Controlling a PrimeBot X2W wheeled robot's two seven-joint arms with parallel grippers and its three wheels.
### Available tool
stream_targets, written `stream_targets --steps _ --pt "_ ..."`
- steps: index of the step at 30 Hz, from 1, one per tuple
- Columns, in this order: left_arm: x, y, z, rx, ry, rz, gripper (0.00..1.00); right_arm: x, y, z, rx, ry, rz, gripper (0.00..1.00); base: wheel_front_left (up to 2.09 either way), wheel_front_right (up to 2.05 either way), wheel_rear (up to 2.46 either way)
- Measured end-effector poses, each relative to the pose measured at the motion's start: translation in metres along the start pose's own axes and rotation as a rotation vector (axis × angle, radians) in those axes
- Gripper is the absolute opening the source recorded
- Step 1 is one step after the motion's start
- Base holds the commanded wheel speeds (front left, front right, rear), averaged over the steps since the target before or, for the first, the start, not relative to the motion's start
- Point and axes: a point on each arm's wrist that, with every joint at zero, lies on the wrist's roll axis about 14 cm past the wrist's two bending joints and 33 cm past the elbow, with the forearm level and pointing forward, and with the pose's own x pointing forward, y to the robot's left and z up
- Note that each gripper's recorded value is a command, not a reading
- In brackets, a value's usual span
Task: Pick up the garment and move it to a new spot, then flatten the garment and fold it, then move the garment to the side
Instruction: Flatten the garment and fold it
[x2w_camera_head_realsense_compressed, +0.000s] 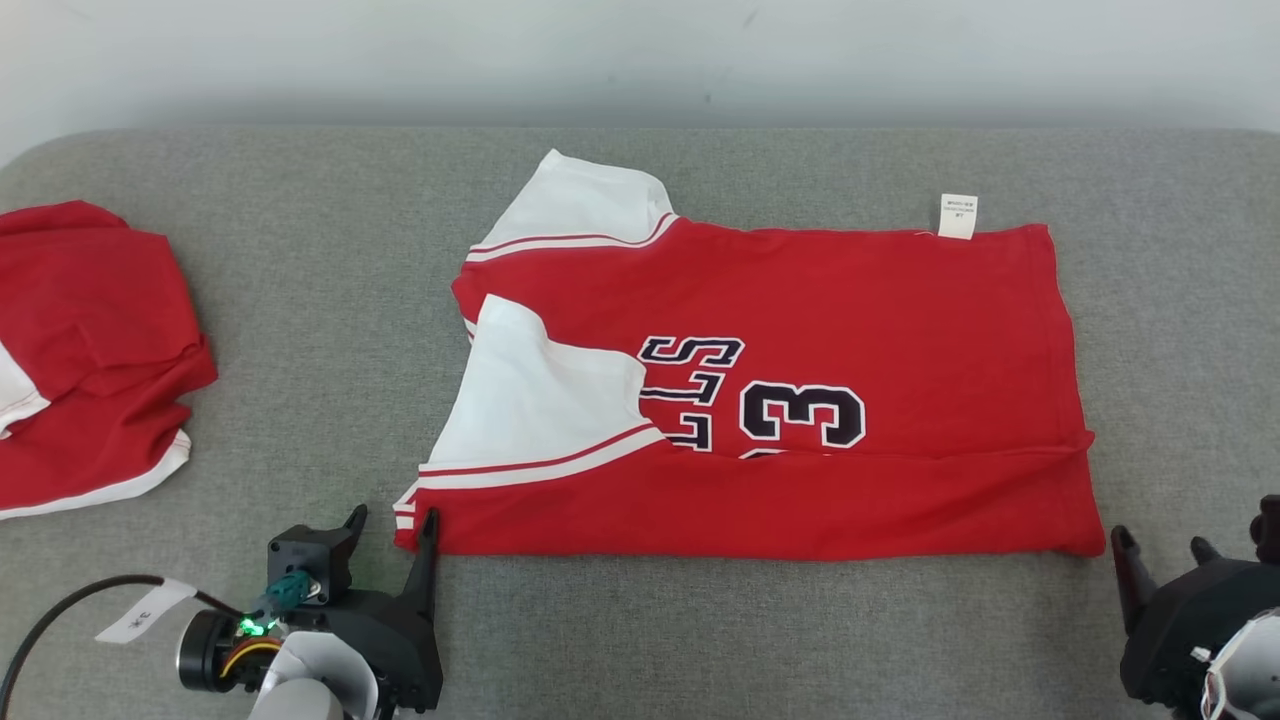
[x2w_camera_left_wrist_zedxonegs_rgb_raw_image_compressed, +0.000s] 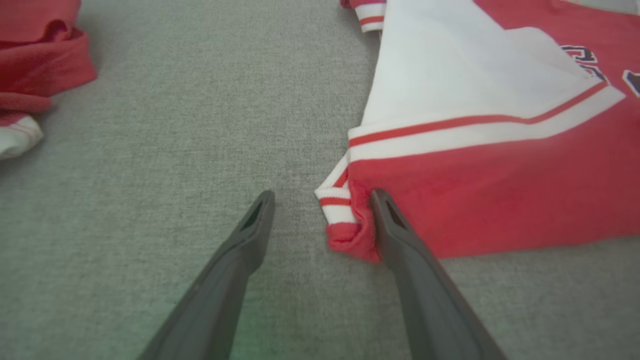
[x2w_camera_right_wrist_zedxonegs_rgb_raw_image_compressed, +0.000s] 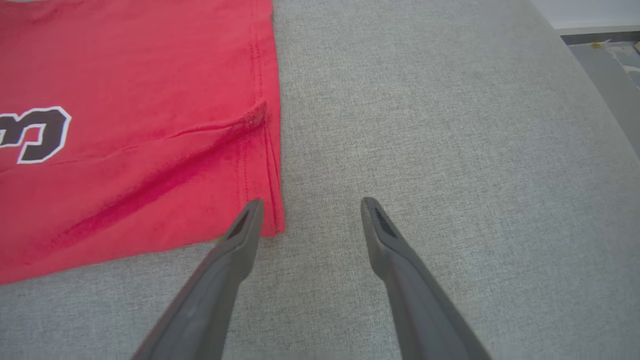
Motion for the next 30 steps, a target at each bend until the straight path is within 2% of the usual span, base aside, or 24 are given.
stream_targets --steps 5,6,8,9,15,30 --pt "0.005 -0.005 -0.010 -0.053 0.060 -0.007 1.00 -0.001 0.001 -0.006 0.013 0.024 0.001 1.00 0.00 0.00 0.00" --pt "0.006 -0.005 -0.012 -0.062 0.073 -0.003 0.80 -0.002 0.000 -0.007 0.012 0.029 -0.003 1.00 0.00 0.00 0.00" --pt "0.009 -0.006 -0.013 -0.071 0.077 0.003 0.04 -0.002 -0.003 -0.009 0.010 0.040 -0.018 1.00 0.00 0.00 0.00" --pt "0.010 -0.006 -0.013 -0.069 0.080 0.003 0.00 -0.003 -0.007 -0.009 0.001 0.045 -0.034 1.00 0.00 0.00 0.00" --pt "0.017 -0.013 -0.017 -0.085 0.086 -0.007 0.00 0.001 -0.015 -0.015 -0.021 0.062 -0.072 1.00 0.00 0.00 0.00" --pt "0.024 -0.014 -0.021 -0.102 0.077 -0.015 0.00 0.033 0.017 -0.020 -0.040 0.094 0.006 1.00 0.00 0.00 0.00"
